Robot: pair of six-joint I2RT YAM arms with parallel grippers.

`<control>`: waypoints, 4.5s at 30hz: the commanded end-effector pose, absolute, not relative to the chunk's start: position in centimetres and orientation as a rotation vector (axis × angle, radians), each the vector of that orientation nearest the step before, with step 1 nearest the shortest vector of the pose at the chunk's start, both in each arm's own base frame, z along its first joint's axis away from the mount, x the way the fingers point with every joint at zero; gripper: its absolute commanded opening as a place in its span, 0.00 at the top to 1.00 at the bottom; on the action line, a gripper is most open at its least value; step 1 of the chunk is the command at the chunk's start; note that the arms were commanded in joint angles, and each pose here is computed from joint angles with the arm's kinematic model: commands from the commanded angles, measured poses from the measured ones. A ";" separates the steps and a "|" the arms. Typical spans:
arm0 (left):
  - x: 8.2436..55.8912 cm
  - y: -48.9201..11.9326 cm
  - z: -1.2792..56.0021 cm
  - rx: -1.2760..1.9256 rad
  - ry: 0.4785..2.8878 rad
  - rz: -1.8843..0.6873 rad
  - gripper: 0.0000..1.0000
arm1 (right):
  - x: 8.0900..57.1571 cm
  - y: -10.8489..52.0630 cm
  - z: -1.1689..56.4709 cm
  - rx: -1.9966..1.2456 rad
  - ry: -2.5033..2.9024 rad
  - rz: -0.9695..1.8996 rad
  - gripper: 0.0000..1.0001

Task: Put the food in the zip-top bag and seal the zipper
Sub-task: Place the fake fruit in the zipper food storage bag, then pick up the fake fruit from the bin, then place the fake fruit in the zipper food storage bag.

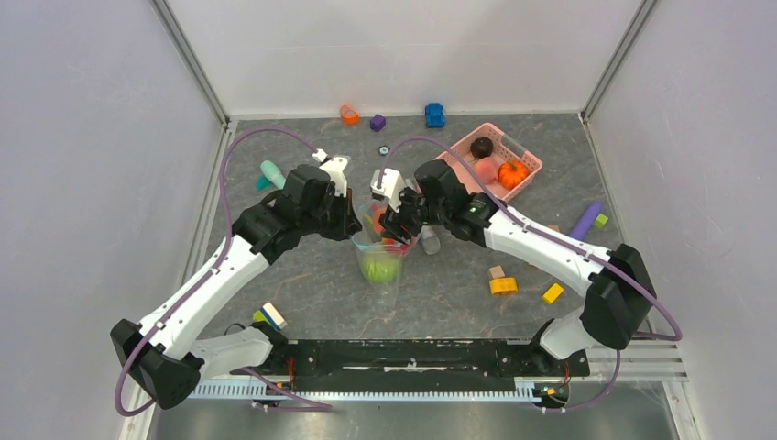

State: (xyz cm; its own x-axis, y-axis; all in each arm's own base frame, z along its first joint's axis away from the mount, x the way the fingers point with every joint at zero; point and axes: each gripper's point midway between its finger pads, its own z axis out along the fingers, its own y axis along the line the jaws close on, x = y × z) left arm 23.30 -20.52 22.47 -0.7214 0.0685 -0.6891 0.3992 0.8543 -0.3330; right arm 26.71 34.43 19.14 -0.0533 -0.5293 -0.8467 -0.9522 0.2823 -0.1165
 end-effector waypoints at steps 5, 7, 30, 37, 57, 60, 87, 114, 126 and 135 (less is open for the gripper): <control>23.7 -21.1 23.6 0.346 2.276 -0.655 0.98 | 29.3 35.6 21.1 -1.205 1.719 0.569 0.72; 23.7 -21.2 23.6 0.346 2.273 -0.656 0.98 | 29.5 36.4 21.8 -1.161 1.696 0.604 0.63; 23.8 -21.0 23.9 0.329 2.262 -0.654 0.98 | 29.3 35.6 26.8 -0.995 1.559 0.635 0.02; 23.9 -21.0 23.9 0.326 2.260 -0.652 0.98 | 31.9 31.2 28.1 -0.757 1.629 0.417 0.02; 23.7 -20.8 24.8 0.351 2.209 -0.657 0.98 | 48.9 11.9 20.1 -0.196 2.058 -0.248 0.02; 23.7 -20.7 24.8 0.352 2.207 -0.651 0.98 | 51.1 11.1 18.4 -0.178 2.093 -0.276 0.02; 23.6 -20.8 25.0 0.351 2.200 -0.671 0.98 | 52.7 7.0 8.8 -0.133 2.177 -0.546 0.50; 23.5 -21.0 24.9 0.354 2.201 -0.689 0.98 | 37.3 20.5 29.7 -0.653 1.559 0.574 0.70; 23.4 -21.1 25.0 0.353 2.200 -0.694 0.98 | 27.1 30.9 31.5 -1.066 1.351 0.999 0.66; 23.4 -21.3 25.0 0.354 2.197 -0.709 0.98 | 27.5 33.9 25.4 -1.186 1.633 0.852 0.64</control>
State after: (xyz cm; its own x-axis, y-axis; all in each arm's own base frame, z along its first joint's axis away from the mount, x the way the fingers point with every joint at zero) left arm 23.04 -20.81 23.58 -0.6913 0.0476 -0.7210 0.4282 0.8308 -0.3557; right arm 26.19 34.77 27.74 -0.0737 -0.1920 -0.9786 -0.9756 0.2172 0.0308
